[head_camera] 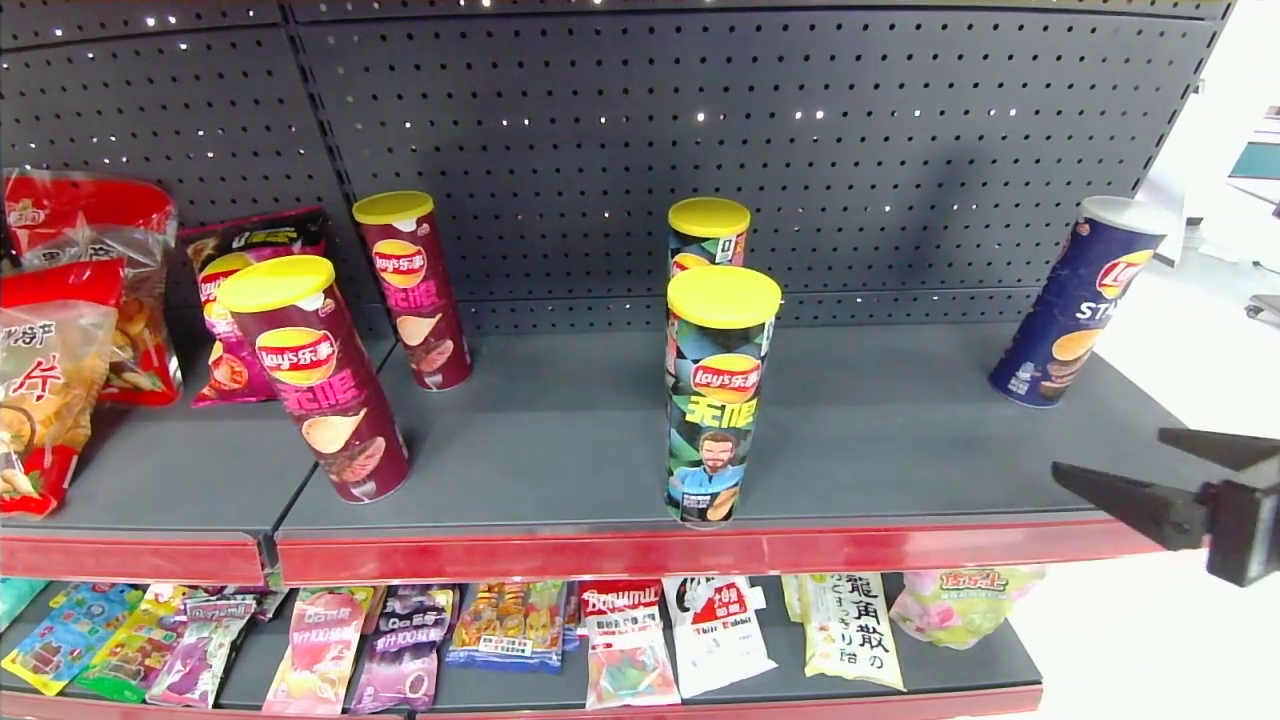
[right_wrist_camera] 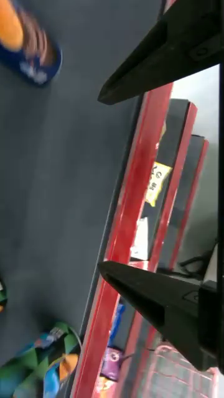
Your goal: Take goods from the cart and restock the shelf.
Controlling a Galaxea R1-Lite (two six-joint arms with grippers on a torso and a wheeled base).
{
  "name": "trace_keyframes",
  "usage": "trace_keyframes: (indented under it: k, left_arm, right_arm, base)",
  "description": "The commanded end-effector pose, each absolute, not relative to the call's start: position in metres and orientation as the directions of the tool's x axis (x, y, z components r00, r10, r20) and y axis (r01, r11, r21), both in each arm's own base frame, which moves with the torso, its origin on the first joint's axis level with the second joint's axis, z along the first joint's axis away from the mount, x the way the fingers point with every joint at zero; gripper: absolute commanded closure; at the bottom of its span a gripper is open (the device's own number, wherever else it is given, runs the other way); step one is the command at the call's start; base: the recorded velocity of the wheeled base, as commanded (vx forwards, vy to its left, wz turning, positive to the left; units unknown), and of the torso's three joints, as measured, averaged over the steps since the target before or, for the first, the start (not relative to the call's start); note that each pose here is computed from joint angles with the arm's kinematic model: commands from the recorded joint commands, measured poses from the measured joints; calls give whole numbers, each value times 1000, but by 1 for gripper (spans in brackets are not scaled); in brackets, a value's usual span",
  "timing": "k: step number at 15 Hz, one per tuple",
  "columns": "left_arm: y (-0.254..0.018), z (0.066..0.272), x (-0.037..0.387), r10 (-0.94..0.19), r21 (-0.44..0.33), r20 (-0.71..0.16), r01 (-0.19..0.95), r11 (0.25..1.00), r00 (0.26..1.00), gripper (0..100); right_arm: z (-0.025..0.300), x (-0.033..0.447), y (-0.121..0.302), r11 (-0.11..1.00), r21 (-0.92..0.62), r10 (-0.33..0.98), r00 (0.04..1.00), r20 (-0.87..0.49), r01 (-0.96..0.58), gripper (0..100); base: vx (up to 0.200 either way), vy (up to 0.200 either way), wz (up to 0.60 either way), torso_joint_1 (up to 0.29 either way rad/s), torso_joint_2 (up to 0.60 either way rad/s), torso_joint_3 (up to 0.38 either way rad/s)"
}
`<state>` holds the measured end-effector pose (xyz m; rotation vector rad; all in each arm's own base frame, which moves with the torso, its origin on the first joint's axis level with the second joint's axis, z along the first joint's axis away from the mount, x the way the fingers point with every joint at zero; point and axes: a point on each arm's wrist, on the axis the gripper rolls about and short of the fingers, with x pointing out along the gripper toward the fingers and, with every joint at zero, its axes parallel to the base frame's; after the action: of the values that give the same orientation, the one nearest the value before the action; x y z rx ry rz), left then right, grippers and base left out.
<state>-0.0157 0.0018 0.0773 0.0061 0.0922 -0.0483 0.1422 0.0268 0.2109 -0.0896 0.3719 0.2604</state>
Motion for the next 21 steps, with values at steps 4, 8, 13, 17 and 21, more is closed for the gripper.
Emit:
trace_keyframes:
  k: [4,8,13,17,21]
  left_arm:
    - [2,77,-15,-52,4,-100,52,999,994,0]
    - [2,77,-15,-52,3,-98,52,999,994,0]
    - [2,77,-15,-52,3,-98,52,999,994,0]
    - [2,77,-15,-50,3,-98,51,999,994,0]
    - [2,77,-15,-52,3,-98,52,999,994,0]
  right_arm:
    - [180,197,47,951,-43,239,821,-519,-305,0]
    - [186,194,45,966,-81,174,852,-494,-244,0]
    - [183,179,44,963,-84,183,851,-491,-256,0]
    - [182,163,48,945,-105,225,850,-477,-309,0]
    - [181,157,51,936,-111,246,845,-475,-335,0]
  base:
    - [0,0,0,0,0,0]
    - [0,0,0,0,0,0]
    - [0,0,0,0,0,0]
    - [0,0,0,0,0,0]
    - [0,0,0,0,0,0]
